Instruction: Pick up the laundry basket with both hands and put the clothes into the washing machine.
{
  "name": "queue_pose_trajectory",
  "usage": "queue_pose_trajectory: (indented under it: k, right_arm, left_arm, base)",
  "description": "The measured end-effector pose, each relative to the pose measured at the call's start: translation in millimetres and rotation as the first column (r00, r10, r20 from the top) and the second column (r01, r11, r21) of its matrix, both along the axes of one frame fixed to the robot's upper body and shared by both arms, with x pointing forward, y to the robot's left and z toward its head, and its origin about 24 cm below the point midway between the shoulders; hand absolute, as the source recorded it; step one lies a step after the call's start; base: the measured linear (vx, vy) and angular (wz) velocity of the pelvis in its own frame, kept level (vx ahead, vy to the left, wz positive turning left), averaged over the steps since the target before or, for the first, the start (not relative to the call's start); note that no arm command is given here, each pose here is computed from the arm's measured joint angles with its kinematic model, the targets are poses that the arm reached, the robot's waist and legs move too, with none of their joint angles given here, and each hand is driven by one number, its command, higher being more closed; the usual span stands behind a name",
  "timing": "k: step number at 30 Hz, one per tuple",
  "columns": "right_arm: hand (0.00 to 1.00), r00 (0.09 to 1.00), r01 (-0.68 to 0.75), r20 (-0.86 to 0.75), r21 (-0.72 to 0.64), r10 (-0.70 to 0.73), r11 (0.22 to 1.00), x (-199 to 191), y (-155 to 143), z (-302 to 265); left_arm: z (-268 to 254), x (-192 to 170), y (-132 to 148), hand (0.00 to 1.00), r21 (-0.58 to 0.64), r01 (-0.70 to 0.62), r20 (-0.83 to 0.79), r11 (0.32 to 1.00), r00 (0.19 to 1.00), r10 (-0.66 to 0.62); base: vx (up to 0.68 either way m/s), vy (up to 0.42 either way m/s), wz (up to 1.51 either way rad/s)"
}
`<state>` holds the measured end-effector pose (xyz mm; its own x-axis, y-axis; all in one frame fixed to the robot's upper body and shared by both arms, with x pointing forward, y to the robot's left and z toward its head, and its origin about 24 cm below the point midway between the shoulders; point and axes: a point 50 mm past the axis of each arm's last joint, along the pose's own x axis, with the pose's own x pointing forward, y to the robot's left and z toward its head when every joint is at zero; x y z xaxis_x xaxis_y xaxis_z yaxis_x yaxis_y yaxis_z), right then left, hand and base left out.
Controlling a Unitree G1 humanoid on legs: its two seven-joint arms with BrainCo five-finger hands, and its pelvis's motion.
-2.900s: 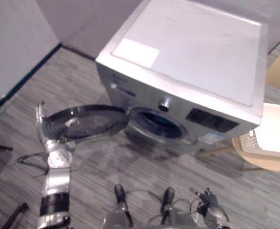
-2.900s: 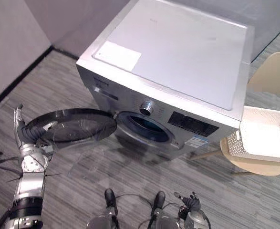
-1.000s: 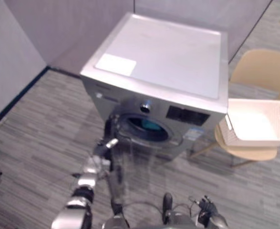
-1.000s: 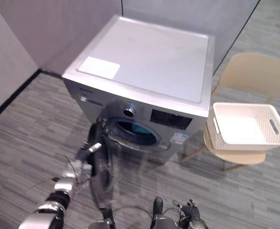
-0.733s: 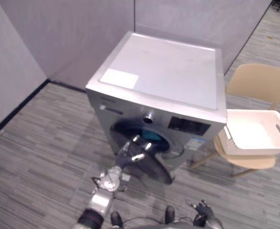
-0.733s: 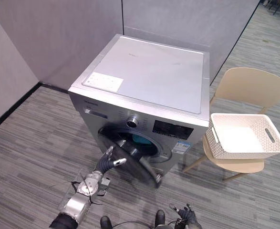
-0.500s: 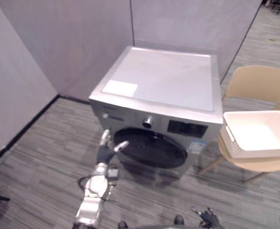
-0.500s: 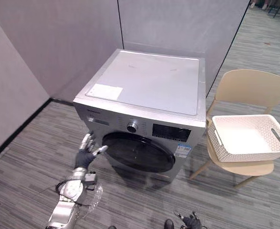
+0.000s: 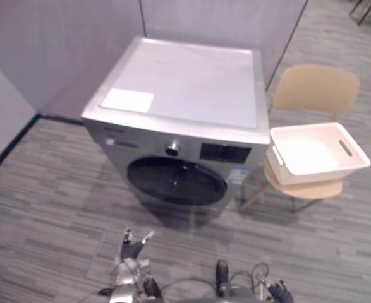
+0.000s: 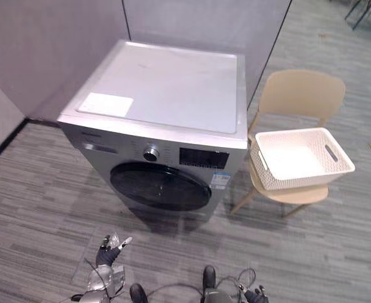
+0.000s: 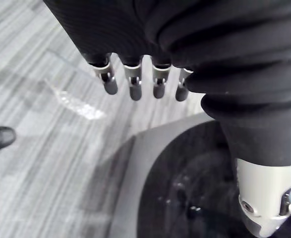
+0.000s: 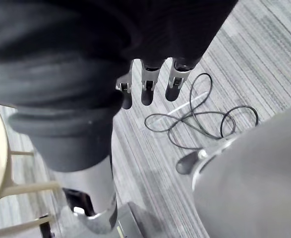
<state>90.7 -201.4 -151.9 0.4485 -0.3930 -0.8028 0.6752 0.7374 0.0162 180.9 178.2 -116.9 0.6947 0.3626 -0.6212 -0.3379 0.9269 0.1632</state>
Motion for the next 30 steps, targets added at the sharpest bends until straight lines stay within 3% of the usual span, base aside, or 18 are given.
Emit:
queue_pose_trajectory:
  k: [5,10,17,25,29,30]
  right_arm:
    - [0.00,0.993,-0.054,0.105,-0.026,0.056,0.998,31,6,13]
    - [0.00,0.970,-0.085,0.222,-0.054,0.095,0.995,55,12,30]
    - [0.00,0.958,-0.071,0.274,-0.078,0.090,0.994,62,7,38]
    - [0.00,0.980,-0.038,0.195,-0.052,0.047,0.998,44,9,25]
    - [0.00,0.999,0.027,0.025,-0.058,-0.025,0.998,8,-12,5]
    - [0.00,0.999,0.025,-0.020,-0.055,-0.026,0.998,0,-14,1]
  left_arm:
    - [22,55,-23,0.00,-0.069,0.029,0.092,0.997,0.996,-0.022]
    - [84,130,-32,0.00,-0.100,0.043,0.286,0.994,0.958,-0.013]
    - [85,134,-22,0.00,-0.191,-0.102,0.233,0.976,0.962,0.146]
    - [65,99,-21,0.00,-0.132,-0.080,0.274,0.988,0.955,0.114]
    - [10,29,-29,0.00,-0.100,0.007,0.067,0.995,0.998,-0.001]
    - [-12,-6,-25,0.00,-0.102,0.010,-0.057,0.995,0.998,-0.016]
  base:
    - [0.04,-0.064,-0.87]
    - [0.05,-0.081,-0.73]
    - [0.03,0.004,-0.12]
    - [-0.03,0.046,0.35]
    - [0.02,0.120,0.88]
    - [0.05,0.104,0.57]
